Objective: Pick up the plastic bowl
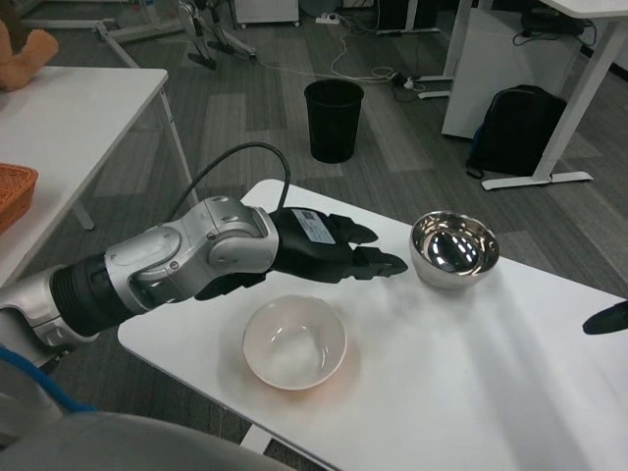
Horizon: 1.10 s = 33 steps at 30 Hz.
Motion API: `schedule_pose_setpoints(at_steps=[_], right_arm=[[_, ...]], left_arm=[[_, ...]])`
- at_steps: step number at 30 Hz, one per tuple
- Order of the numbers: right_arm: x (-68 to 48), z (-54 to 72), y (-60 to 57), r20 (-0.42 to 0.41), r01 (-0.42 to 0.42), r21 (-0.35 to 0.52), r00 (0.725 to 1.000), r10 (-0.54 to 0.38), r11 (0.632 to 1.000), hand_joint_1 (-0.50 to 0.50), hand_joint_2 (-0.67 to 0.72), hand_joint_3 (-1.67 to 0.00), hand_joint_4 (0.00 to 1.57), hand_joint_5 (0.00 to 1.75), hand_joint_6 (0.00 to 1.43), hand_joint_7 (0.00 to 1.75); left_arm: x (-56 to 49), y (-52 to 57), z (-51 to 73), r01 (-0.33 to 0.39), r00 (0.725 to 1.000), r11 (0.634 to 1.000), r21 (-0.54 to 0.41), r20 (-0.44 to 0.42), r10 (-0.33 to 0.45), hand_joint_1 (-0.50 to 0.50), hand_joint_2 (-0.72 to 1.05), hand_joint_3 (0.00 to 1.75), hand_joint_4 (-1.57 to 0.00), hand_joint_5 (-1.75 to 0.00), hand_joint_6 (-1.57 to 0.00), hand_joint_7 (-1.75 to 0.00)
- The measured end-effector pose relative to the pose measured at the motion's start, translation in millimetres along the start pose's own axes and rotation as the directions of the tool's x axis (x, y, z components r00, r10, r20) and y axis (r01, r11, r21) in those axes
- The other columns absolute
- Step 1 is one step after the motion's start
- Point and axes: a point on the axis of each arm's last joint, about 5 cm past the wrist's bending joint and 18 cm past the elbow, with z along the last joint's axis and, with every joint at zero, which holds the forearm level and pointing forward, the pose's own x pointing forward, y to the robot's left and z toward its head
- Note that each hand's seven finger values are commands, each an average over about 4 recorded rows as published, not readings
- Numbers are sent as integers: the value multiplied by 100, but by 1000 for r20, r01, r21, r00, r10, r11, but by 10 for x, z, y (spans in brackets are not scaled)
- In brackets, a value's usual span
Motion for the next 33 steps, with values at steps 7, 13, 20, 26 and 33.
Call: schedule_pose_setpoints(at_steps=[7, 13, 20, 26, 33], right_arm=[[21, 4, -121, -10, 31, -40, 999, -31, 999, -49, 50, 0, 0, 0, 0, 0], [15, 13, -228, -20, 72, -51, 997, -73, 996, -47, 53, 0, 0, 0, 0, 0], [-3, 24, -296, -7, 116, -55, 993, -117, 992, -49, 53, 0, 0, 0, 0, 0], [-4, 31, -306, 1, 122, -55, 993, -122, 991, -50, 53, 0, 0, 0, 0, 0], [-5, 34, -302, 3, 121, -51, 993, -121, 991, -49, 53, 0, 0, 0, 0, 0]], left_arm=[[15, -113, 101, -3, 991, 999, 38, 136, -2, -50, -55, 4, 0, 0, 0, 0], [22, -250, 141, 0, 982, 1000, -5, 187, 1, -50, -46, 4, 0, 0, 0, 0], [102, -384, 227, 7, 969, 999, -42, 246, 3, -50, -37, 7, 0, 0, 0, 0], [148, -438, 222, 23, 965, 998, -59, 261, -7, -50, -28, 4, 0, 0, 0, 0], [164, -461, 206, 30, 965, 997, -65, 262, -12, -50, 10, 2, 0, 0, 0, 0]])
